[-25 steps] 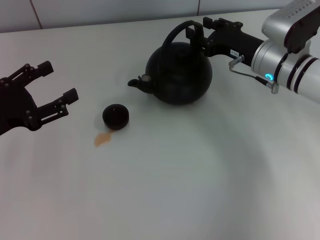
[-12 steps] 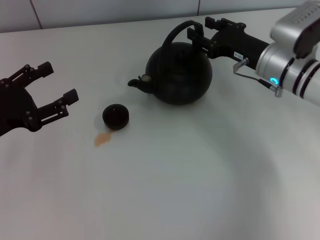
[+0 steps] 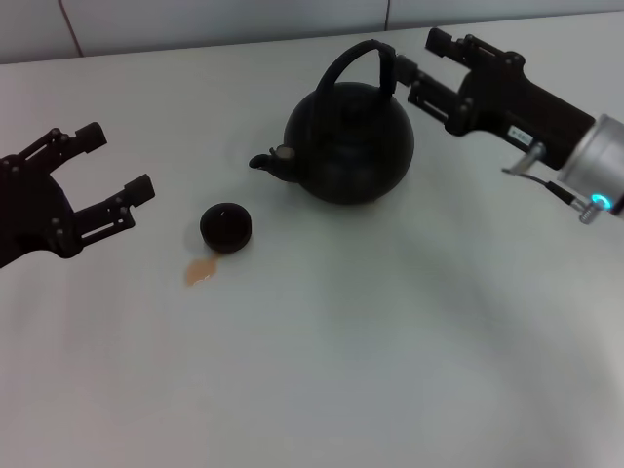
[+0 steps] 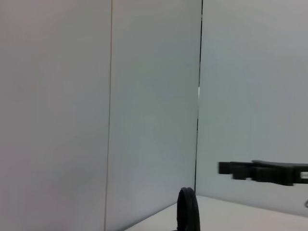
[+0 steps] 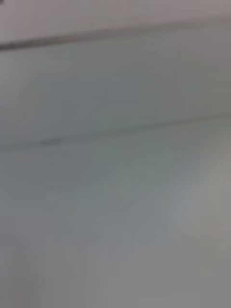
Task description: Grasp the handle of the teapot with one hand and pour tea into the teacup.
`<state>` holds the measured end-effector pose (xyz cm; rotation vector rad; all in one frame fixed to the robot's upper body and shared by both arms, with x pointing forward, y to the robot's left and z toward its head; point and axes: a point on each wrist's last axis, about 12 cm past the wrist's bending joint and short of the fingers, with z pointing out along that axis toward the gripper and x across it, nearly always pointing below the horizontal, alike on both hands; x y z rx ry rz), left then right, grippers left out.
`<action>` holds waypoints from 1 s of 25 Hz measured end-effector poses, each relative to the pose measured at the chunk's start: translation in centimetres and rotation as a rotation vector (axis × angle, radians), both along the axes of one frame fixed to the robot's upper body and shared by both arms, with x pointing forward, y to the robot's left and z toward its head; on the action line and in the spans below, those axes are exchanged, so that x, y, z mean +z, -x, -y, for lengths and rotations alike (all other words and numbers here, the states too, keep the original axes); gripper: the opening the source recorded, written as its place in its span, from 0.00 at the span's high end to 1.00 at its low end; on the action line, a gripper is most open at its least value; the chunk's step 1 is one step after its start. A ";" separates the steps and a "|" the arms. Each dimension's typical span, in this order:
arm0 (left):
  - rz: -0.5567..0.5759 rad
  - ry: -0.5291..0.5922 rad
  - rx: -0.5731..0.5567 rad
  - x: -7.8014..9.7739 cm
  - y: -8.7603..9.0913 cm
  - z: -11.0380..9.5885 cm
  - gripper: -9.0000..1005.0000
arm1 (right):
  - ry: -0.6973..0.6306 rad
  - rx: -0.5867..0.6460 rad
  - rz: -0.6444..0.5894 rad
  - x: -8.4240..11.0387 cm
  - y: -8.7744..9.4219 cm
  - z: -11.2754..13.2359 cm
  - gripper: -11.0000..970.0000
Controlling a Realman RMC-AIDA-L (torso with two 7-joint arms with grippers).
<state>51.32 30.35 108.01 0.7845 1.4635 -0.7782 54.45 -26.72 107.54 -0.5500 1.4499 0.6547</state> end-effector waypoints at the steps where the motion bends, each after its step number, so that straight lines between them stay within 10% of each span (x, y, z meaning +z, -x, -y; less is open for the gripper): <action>1: 0.000 0.000 0.000 0.0 0.0 0.0 0.14 | 0.000 0.000 0.000 0.0 0.0 0.0 0.39; 10: -0.048 0.059 -0.057 0.9 1.2 -0.9 0.14 | 0.096 0.353 -0.031 1.8 2.2 1.4 0.39; 25: -0.080 0.090 -0.126 0.4 5.0 -2.6 0.14 | 0.182 0.491 -0.125 1.7 2.4 -0.2 0.39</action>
